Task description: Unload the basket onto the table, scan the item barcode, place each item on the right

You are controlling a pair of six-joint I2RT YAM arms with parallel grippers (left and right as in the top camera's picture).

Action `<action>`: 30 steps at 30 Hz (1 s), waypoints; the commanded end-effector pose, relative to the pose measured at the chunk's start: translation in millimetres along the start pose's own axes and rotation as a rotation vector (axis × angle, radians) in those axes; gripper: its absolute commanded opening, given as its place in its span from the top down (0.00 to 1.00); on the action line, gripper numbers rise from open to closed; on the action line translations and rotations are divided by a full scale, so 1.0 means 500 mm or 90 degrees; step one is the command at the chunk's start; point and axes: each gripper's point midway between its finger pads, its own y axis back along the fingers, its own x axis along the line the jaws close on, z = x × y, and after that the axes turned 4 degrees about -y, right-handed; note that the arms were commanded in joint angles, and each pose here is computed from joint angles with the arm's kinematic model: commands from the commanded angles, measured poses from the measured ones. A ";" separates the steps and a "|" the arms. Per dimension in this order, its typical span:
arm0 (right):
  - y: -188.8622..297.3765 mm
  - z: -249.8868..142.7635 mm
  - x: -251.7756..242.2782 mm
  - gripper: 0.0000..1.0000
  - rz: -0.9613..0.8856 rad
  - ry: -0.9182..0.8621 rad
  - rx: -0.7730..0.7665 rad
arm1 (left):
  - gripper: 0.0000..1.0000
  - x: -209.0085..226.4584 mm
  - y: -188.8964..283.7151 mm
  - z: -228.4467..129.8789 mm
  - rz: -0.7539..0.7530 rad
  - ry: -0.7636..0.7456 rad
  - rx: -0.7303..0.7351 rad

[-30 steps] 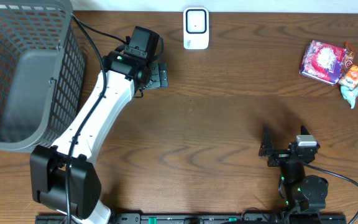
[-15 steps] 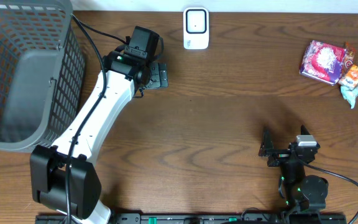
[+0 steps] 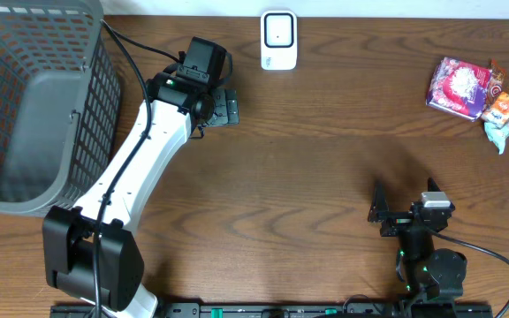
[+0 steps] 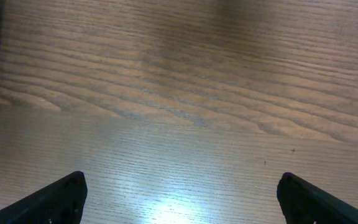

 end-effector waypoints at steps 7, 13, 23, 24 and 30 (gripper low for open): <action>0.001 0.002 -0.010 0.01 -0.014 0.007 -0.004 | 0.02 0.006 0.002 0.011 0.008 -0.004 -0.007; 0.001 0.002 -0.010 0.01 -0.014 0.007 -0.004 | 0.02 0.009 0.000 -0.001 0.013 -0.040 0.010; 0.001 0.002 -0.010 0.01 -0.014 0.007 -0.004 | 0.02 0.030 0.035 -0.043 -0.001 -0.051 -0.037; 0.001 0.002 -0.010 0.01 -0.014 0.007 -0.004 | 0.02 0.031 0.036 -0.047 -0.006 -0.058 -0.055; 0.001 0.002 -0.009 0.01 -0.014 0.007 -0.004 | 0.02 0.050 0.056 -0.092 -0.028 -0.138 -0.171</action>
